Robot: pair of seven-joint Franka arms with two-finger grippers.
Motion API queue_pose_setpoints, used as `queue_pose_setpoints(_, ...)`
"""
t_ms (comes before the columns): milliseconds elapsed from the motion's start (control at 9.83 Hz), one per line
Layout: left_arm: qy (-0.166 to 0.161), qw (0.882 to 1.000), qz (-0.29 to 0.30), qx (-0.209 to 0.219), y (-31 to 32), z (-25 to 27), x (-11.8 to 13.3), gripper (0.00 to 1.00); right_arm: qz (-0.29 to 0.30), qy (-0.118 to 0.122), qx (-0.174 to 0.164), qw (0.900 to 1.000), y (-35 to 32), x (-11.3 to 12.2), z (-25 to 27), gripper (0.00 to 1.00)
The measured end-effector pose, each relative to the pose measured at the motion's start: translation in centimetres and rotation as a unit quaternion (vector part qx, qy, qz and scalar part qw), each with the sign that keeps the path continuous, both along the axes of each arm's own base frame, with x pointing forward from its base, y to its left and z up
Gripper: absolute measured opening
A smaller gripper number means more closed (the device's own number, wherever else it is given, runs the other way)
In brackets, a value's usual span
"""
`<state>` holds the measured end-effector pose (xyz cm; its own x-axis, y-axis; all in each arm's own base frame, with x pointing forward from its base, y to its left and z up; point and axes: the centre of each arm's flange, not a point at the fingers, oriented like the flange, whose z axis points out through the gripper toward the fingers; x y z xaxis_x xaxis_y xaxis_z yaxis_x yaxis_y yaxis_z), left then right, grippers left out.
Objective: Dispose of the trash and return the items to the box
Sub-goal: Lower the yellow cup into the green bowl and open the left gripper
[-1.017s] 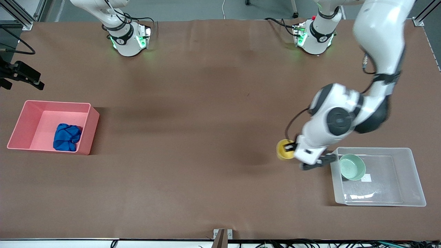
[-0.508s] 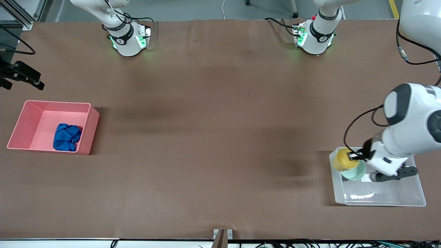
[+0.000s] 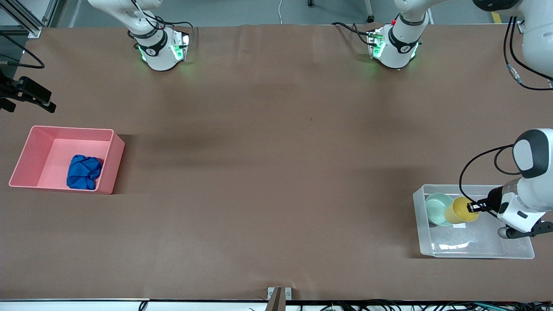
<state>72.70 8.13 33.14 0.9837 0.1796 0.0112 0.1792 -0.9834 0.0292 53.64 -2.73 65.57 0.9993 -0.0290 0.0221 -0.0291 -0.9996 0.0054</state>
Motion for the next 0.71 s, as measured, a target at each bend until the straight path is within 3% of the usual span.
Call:
queue_pose_setpoints(508, 0.033, 0.999, 0.002, -0.016, 0.1, -5.8, -0.1, 0.04, 0.000, 0.000, 0.000, 1.000, 0.0, 0.0, -0.1, 1.00)
queue_pose_setpoints(610, 0.036, 0.999, 0.003, -0.017, 0.2, -6.2, -0.2, 0.06, 0.000, 0.001, 0.000, 1.000, 0.0, 0.0, -0.1, 1.00)
queue_pose_setpoints(712, 0.038, 0.999, 0.004, -0.017, 0.3, -6.5, -0.2, 0.15, 0.000, 0.001, 0.000, 1.000, 0.0, 0.0, -0.1, 1.00)
